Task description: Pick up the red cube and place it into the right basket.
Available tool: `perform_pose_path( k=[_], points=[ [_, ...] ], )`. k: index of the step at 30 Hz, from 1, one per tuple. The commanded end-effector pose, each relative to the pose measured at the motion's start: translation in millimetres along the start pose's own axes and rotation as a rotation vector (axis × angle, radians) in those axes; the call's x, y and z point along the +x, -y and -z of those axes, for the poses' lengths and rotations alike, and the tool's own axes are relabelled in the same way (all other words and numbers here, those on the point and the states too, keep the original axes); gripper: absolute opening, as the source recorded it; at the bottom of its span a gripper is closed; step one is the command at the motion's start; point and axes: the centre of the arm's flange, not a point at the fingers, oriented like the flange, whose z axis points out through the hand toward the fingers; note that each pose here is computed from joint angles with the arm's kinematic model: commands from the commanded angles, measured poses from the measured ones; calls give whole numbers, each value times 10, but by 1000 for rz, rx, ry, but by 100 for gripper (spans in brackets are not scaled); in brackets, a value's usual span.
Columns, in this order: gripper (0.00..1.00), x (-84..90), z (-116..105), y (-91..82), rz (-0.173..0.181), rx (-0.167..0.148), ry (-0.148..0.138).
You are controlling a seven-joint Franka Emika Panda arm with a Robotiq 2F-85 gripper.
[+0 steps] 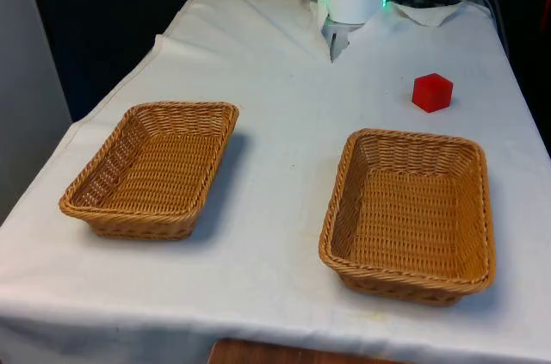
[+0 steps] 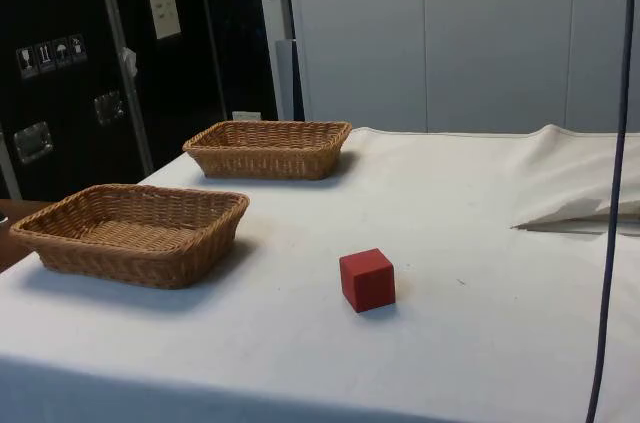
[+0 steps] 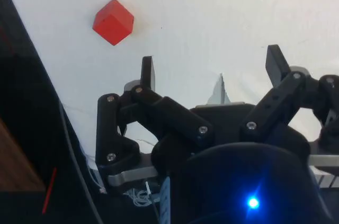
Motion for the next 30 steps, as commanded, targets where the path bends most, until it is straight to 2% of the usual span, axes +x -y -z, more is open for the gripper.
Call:
perform_pose_path(
  k=[1, 2, 7, 9, 10, 11, 18, 19, 20, 27, 28, 29, 30],
  points=[
    [100, 0, -1, 16, -2, -1, 0],
    [100, -8, 2, 59, -6, -12, -3],
    [100, -19, -1, 196, -6, -26, -4],
    [100, -23, -3, 243, -4, -29, -4],
    [100, -7, -10, 228, -1, -20, 2],
    [100, -25, 1, 263, -4, -31, -5],
    [100, -40, -2, 471, -1, -48, -6],
    [100, -21, -15, 441, 3, -39, 1],
    [100, -42, -3, 498, 0, -50, -6],
    [100, -89, -8, 711, 4, -64, -12],
    [100, -63, -18, 688, 6, -56, -1],
    [100, -108, -5, 772, 4, -64, -16],
    [100, -108, -5, 772, 4, -64, -16]
  ],
)
